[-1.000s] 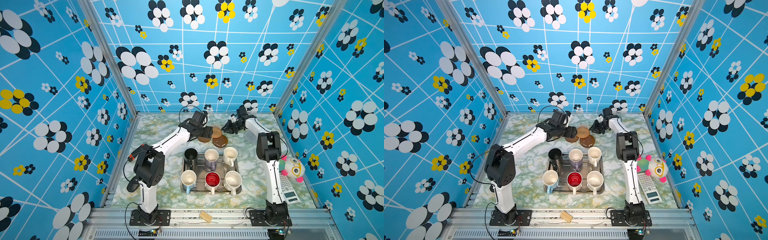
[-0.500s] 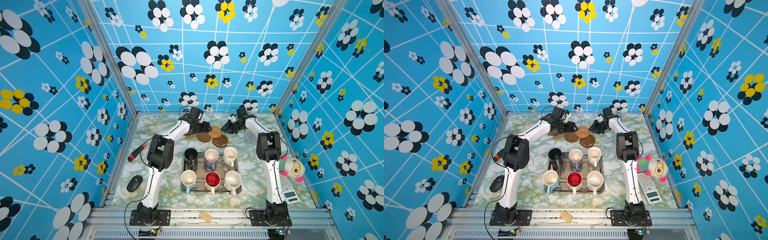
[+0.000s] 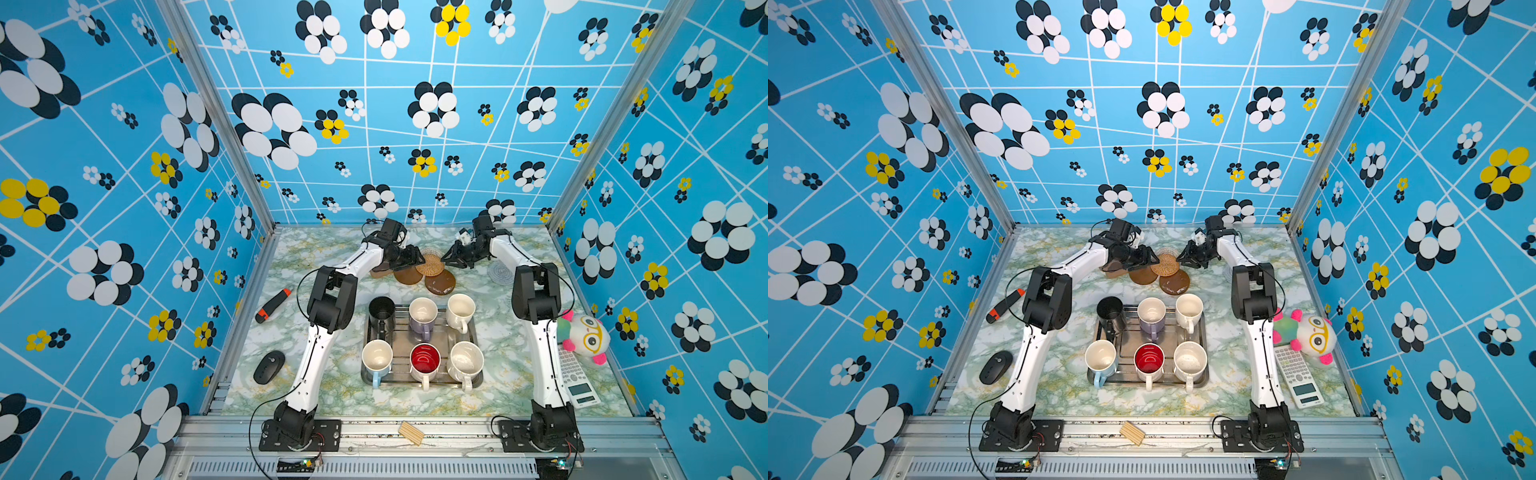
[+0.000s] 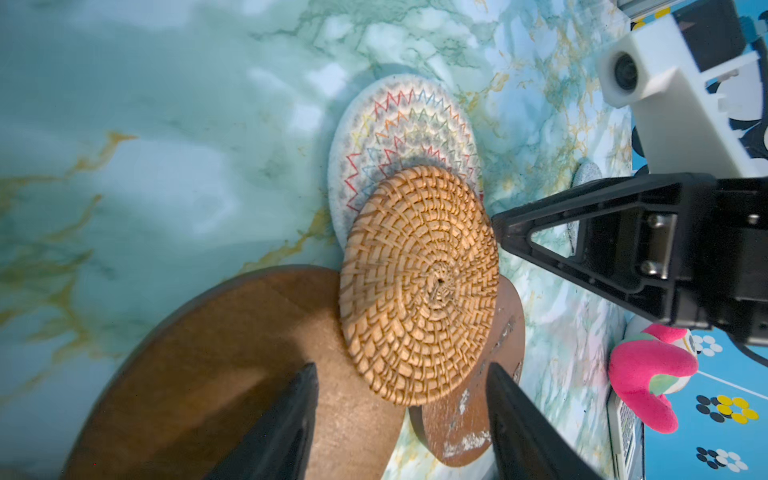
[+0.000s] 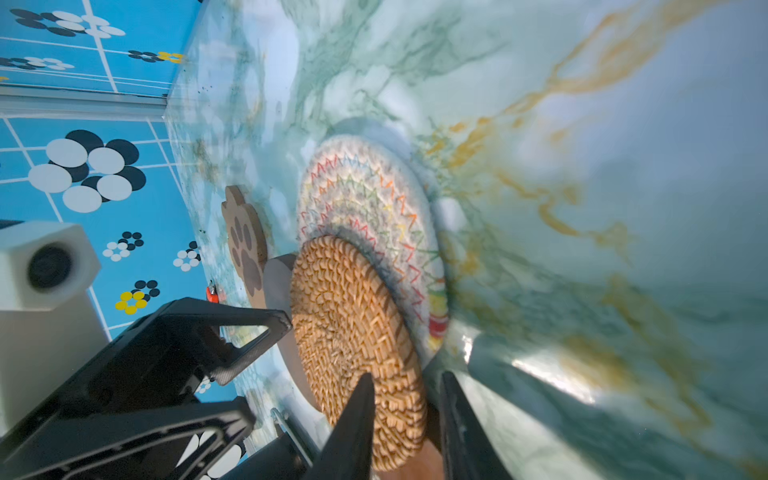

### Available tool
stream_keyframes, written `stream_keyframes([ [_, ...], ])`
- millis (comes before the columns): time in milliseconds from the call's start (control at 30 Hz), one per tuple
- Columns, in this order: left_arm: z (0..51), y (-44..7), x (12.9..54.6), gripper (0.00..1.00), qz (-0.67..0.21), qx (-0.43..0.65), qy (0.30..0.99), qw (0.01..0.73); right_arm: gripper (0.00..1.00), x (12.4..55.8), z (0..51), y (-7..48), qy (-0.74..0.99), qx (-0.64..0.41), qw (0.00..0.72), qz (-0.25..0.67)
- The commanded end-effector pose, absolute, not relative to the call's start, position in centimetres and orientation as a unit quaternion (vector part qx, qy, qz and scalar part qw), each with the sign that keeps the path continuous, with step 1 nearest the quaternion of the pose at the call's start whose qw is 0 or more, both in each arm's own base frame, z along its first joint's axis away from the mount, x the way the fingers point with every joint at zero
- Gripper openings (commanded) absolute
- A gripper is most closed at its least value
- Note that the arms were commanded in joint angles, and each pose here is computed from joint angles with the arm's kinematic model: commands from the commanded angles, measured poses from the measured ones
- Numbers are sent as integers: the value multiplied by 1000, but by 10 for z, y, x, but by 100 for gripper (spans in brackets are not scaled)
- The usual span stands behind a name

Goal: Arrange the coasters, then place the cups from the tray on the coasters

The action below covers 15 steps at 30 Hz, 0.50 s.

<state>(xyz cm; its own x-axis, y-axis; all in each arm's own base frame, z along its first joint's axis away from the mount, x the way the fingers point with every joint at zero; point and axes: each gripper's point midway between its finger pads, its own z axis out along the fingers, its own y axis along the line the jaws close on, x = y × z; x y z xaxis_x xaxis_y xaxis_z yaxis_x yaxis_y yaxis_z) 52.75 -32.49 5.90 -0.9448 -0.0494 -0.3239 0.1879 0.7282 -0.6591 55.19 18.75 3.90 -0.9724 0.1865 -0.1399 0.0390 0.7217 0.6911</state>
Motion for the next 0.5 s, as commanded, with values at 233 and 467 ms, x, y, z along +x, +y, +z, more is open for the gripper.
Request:
stream_keyframes([
  [233, 58, -344, 533, 63, -412, 24, 898, 151, 29, 545, 34, 195, 918, 49, 80, 385],
  [467, 55, -350, 533, 61, -420, 21, 895, 147, 29, 545, 36, 197, 915, 46, 79, 394],
])
